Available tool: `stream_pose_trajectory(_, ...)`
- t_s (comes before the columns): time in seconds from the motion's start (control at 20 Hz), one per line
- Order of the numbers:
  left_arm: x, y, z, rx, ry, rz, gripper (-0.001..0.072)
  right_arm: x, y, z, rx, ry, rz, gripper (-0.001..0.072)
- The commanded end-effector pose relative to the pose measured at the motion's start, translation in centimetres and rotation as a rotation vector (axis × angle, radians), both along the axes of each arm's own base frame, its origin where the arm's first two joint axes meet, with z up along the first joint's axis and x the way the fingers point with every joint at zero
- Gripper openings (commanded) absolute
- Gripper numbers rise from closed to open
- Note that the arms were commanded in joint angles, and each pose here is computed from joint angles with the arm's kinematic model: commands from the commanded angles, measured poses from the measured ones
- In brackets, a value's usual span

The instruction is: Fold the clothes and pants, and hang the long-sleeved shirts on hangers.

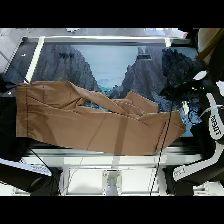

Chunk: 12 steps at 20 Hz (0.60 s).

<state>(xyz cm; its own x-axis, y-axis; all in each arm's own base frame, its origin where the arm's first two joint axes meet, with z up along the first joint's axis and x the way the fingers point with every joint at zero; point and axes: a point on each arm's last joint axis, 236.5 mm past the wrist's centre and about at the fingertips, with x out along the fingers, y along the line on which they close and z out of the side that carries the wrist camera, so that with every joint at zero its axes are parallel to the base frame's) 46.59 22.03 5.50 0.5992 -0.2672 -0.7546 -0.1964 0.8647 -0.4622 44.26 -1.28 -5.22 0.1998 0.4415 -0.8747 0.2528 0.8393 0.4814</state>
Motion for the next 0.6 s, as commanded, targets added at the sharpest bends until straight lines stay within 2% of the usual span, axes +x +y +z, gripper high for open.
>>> stream_pose_trajectory(0.0,-0.1,0.0,1.1,-0.026,0.002,0.059,0.0019,-1.6,-2.1,-1.4,0.045,0.049,0.011,0.0447)
stream_pose_trajectory(0.4,0.3,-0.6,1.1,-0.057,0.014,0.089,0.0019,-1.9,2.6,-4.8,0.235,0.071,0.144,0.0446)
stream_pose_trajectory(0.55,0.4,-0.5,1.2,-0.054,0.01,0.092,0.0019,-1.5,4.2,-5.2,0.227,0.054,0.185,0.0447)
